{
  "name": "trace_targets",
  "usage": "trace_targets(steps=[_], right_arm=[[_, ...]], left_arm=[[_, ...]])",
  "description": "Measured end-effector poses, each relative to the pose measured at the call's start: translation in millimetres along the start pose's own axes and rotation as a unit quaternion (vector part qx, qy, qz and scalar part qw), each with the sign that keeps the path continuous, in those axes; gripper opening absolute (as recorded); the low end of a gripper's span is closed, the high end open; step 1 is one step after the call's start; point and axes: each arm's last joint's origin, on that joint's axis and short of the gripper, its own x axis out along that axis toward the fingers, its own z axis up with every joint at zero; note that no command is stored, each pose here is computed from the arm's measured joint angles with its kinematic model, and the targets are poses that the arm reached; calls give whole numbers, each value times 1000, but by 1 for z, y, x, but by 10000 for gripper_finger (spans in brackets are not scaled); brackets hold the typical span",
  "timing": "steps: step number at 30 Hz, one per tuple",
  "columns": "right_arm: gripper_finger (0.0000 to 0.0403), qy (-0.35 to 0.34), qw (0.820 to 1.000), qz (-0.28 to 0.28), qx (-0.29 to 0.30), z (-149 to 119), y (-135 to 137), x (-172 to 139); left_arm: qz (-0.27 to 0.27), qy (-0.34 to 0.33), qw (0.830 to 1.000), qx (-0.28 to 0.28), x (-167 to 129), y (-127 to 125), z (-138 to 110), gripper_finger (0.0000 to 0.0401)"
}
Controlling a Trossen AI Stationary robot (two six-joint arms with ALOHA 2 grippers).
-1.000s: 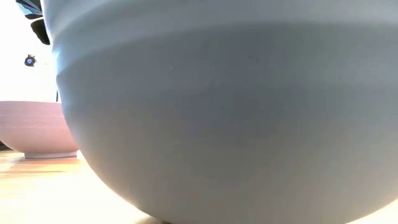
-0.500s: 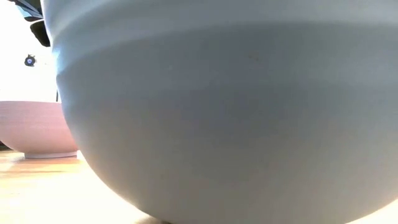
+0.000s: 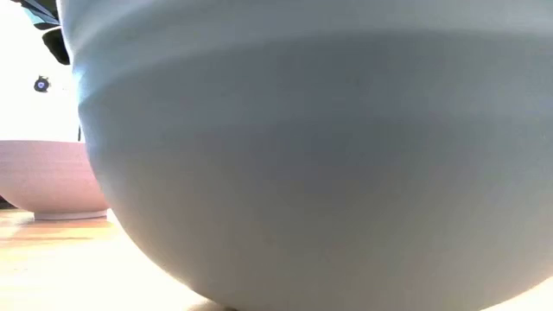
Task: Nest bowls inside each other
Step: Stack the green bowl on top of the middle black bowl, then stack the top white bowl into the green bowl
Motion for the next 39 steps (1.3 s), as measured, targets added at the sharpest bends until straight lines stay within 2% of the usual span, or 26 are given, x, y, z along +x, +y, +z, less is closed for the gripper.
trace_targets(steps=[27, 29, 32, 35, 39], right_arm=[[9, 26, 1000, 2, 5, -4, -5, 4], [9, 20, 1000, 3, 10, -4, -7, -5], [9, -13, 999, 2, 38, -6, -15, -34], [9, -84, 993, -42, 77, -16, -22, -75], [9, -187, 975, -84, 83, -41, -23, -126]], left_arm=[[0, 0, 1000, 0, 0, 0, 0, 0], [0, 0, 1000, -1, 0, 0, 0, 0], [-1, -1, 1000, -3, 0, 0, 0, 0], [-1, -1, 1000, -3, 0, 0, 0, 0], [8, -11, 1000, 0, 4, 0, 3, 0]])
